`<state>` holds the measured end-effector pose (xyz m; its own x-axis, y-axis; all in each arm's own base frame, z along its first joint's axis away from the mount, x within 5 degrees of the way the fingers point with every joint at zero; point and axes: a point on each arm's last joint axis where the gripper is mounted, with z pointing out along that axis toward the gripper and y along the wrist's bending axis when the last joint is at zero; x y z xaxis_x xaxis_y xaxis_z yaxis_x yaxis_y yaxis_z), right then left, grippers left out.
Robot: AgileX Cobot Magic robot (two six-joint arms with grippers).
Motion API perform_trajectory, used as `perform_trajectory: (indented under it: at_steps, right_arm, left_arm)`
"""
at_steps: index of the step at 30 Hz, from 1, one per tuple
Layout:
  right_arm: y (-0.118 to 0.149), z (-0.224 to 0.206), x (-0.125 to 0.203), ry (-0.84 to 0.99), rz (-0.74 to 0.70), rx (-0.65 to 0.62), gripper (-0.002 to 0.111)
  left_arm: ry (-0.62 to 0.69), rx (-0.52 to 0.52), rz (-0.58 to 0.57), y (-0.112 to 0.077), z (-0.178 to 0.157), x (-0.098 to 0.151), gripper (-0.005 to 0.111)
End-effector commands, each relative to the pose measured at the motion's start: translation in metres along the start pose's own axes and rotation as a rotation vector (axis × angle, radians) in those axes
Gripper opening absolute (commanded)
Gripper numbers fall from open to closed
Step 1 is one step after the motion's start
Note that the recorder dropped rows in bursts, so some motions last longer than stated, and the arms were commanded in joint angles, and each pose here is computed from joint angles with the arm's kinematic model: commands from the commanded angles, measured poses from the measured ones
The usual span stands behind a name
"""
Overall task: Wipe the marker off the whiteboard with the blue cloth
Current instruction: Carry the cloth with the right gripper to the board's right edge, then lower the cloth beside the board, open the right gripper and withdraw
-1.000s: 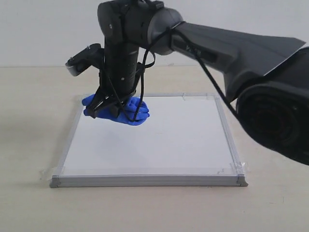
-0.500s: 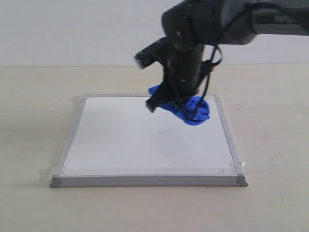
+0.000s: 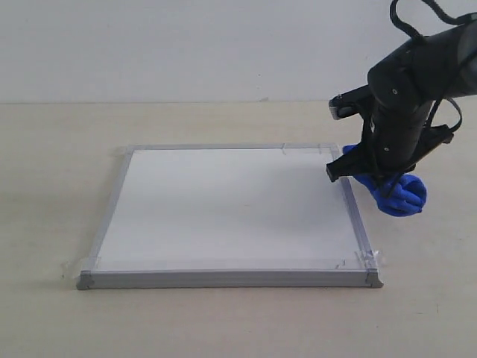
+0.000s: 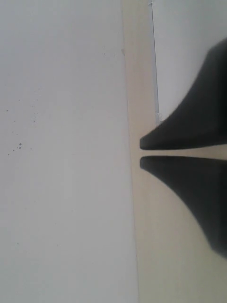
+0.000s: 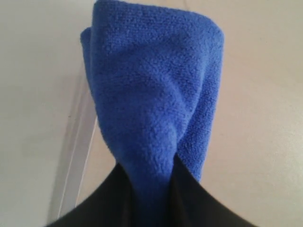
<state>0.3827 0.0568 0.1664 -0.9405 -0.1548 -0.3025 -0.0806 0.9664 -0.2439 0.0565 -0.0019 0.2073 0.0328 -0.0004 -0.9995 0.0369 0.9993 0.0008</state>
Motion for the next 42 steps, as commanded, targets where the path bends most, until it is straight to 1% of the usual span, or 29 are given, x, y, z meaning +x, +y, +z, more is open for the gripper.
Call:
perform_trajectory:
  at_steps: [1, 6, 10, 11, 14, 16, 17, 19, 20, 22, 23, 25, 26, 28, 33, 34, 36, 39, 40, 41, 42]
  right_arm:
    - [-0.007, -0.003, 0.004, 0.023, 0.063, 0.05, 0.0]
    - [-0.002, 0.011, 0.013, 0.009, 0.079, 0.033, 0.0]
    - [-0.002, 0.025, 0.019, 0.042, 0.069, 0.078, 0.0]
    - [-0.001, 0.026, 0.018, 0.038, 0.07, 0.074, 0.0]
    - [0.001, 0.027, 0.016, 0.009, 0.131, 0.051, 0.0]
    - [0.002, 0.027, 0.015, 0.001, 0.115, 0.041, 0.001]
    - [0.003, 0.027, 0.015, 0.003, 0.104, 0.033, 0.003]
    - [0.005, 0.027, 0.015, 0.01, 0.095, 0.014, 0.023]
    - [0.005, 0.027, 0.016, 0.011, 0.1, 0.011, 0.035]
    - [0.005, 0.027, 0.016, 0.012, 0.101, 0.01, 0.057]
    - [0.005, 0.027, 0.016, 0.012, 0.106, 0.009, 0.065]
    - [0.006, 0.027, 0.016, 0.013, 0.113, 0.003, 0.075]
    - [0.006, 0.025, 0.014, 0.0, 0.105, -0.002, 0.076]
    - [0.003, 0.017, 0.012, -0.023, 0.092, -0.004, 0.075]
    - [-0.004, -0.012, 0.004, -0.115, 0.112, -0.02, 0.075]
    - [-0.005, -0.018, 0.003, -0.134, 0.118, -0.024, 0.072]
    - [-0.006, -0.024, 0.002, -0.15, 0.122, -0.026, 0.06]
    - [-0.007, -0.02, 0.007, -0.111, 0.116, -0.012, 0.03]
    - [-0.005, -0.015, 0.011, -0.094, 0.11, -0.012, 0.016]
    - [-0.004, -0.011, 0.014, -0.089, 0.103, -0.015, 0.006]
    - [-0.002, -0.008, 0.016, -0.095, 0.101, -0.026, 0.0]
  left_arm:
    - [-0.003, 0.003, 0.0, 0.0, 0.0, -0.001, 0.004]
    - [-0.003, 0.003, 0.0, 0.0, 0.0, -0.001, 0.004]
    - [-0.003, 0.003, 0.0, 0.0, 0.0, -0.001, 0.004]
    - [-0.003, 0.003, 0.0, 0.0, 0.0, -0.001, 0.004]
    - [-0.003, 0.003, 0.0, 0.0, 0.0, -0.001, 0.004]
    - [-0.003, 0.003, 0.0, 0.0, 0.0, -0.001, 0.004]
    - [-0.003, 0.003, 0.0, 0.0, 0.0, -0.001, 0.004]
    - [-0.003, 0.003, 0.0, 0.0, 0.0, -0.001, 0.004]
    - [-0.003, 0.003, 0.0, 0.0, 0.0, -0.001, 0.004]
    - [-0.003, 0.003, 0.0, 0.0, 0.0, -0.001, 0.004]
    - [-0.003, 0.003, 0.0, 0.0, 0.0, -0.001, 0.004]
    - [-0.003, 0.003, 0.0, 0.0, 0.0, -0.001, 0.004]
    - [-0.003, 0.003, 0.0, 0.0, 0.0, -0.001, 0.004]
    - [-0.003, 0.003, 0.0, 0.0, 0.0, -0.001, 0.004]
    - [-0.003, 0.003, 0.0, 0.0, 0.0, -0.001, 0.004]
    - [-0.003, 0.003, 0.0, 0.0, 0.0, -0.001, 0.004]
    - [-0.003, 0.003, 0.0, 0.0, 0.0, -0.001, 0.004]
    - [-0.003, 0.003, 0.0, 0.0, 0.0, -0.001, 0.004]
    - [-0.003, 0.003, 0.0, 0.0, 0.0, -0.001, 0.004]
    - [-0.003, 0.003, 0.0, 0.0, 0.0, -0.001, 0.004]
    - [-0.003, 0.003, 0.0, 0.0, 0.0, -0.001, 0.004]
